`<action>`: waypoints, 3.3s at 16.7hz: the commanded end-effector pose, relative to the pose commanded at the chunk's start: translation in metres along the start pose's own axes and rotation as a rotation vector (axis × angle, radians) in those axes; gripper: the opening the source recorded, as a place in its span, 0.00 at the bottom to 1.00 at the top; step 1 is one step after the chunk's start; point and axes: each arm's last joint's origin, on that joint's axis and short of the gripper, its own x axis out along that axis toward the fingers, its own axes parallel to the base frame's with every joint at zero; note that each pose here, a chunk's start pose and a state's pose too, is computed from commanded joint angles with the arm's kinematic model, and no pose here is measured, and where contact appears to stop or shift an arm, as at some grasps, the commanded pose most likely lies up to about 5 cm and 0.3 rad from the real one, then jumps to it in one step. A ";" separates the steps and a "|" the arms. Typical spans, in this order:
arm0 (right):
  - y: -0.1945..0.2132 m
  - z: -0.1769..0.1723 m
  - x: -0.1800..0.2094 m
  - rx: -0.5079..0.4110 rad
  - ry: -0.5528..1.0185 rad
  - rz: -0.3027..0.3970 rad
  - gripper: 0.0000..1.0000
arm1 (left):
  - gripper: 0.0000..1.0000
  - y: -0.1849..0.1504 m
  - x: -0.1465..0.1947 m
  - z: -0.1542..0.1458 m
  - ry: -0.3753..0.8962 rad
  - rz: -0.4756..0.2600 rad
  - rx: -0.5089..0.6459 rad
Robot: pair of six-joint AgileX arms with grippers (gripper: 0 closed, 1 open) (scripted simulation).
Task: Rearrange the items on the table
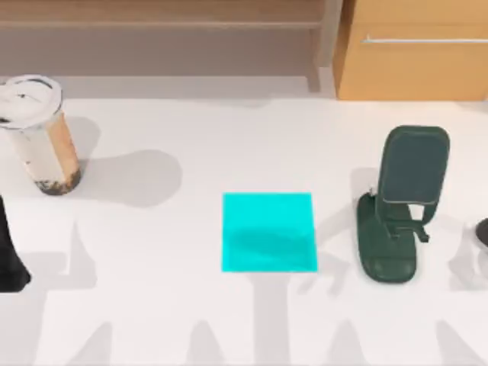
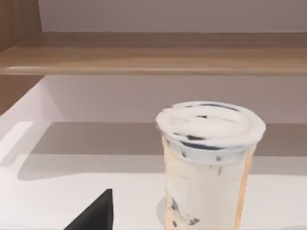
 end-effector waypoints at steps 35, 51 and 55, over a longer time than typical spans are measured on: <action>0.002 0.037 0.222 -0.606 1.485 0.611 1.00 | 1.00 0.000 0.000 0.000 0.000 0.000 0.000; 0.002 -0.048 0.222 -0.607 1.483 0.611 0.77 | 1.00 0.000 0.000 0.000 0.000 0.000 0.000; 0.002 -0.048 0.222 -0.607 1.483 0.611 0.47 | 1.00 0.000 0.000 0.000 0.000 0.000 0.000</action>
